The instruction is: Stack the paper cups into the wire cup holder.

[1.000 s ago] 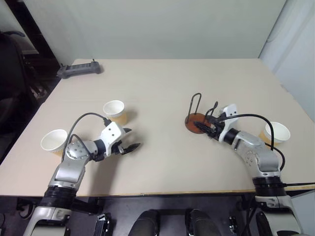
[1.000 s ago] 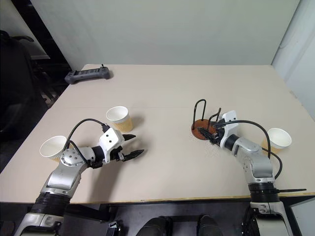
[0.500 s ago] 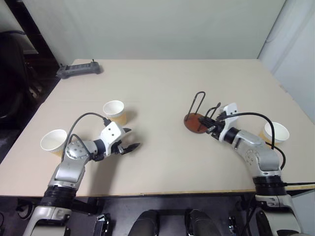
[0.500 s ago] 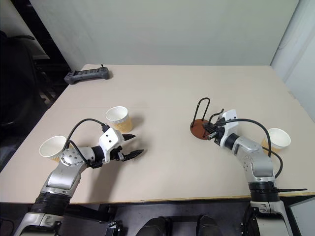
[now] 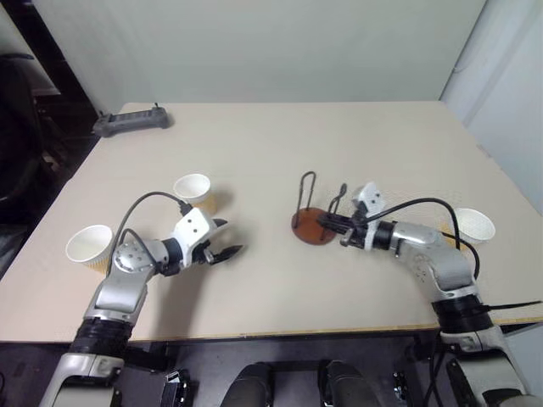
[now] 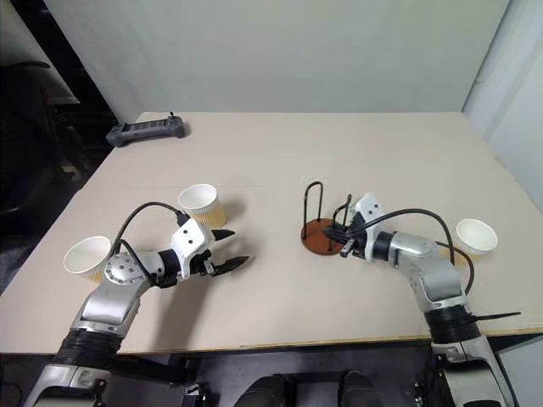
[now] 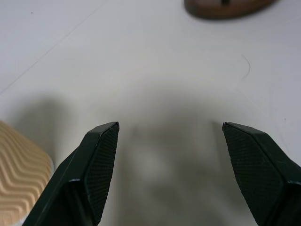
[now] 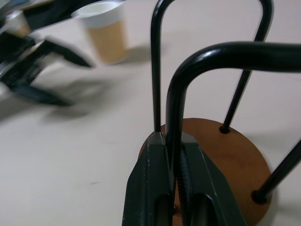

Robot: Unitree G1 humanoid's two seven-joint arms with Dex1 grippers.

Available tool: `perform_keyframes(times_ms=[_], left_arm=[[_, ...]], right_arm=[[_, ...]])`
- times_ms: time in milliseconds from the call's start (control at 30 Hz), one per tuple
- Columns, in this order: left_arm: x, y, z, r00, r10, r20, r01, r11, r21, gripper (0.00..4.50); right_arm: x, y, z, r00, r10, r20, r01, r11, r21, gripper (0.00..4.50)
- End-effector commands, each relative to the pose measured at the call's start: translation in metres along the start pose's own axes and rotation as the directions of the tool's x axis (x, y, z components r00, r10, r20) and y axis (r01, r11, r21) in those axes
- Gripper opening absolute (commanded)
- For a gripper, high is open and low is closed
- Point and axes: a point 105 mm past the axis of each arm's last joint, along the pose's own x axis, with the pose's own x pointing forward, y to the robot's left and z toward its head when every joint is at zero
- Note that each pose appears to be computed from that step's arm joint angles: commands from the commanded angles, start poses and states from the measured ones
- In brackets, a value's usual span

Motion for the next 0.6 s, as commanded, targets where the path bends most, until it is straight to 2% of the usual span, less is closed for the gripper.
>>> perform_keyframes(times_ms=[33, 267, 600], left_arm=[[-0.002, 0.005, 0.006, 1.000, 0.009, 0.015, -0.010, 1.000, 0.024, 3.77], [-0.003, 0.005, 0.005, 1.000, 0.011, 0.012, -0.011, 1.000, 0.023, 3.77], [-0.004, 0.004, 0.005, 1.000, 0.005, 0.009, -0.005, 1.000, 0.026, 3.77]], right_arm=[[0.003, 0.006, 0.022, 0.995, 0.096, 0.002, -0.095, 0.988, -0.125, 0.01], [0.008, 0.011, 0.032, 0.982, 0.187, -0.030, -0.189, 0.961, -0.202, 0.01], [0.016, 0.025, 0.032, 0.963, 0.268, -0.028, -0.268, 0.944, -0.195, 0.01]])
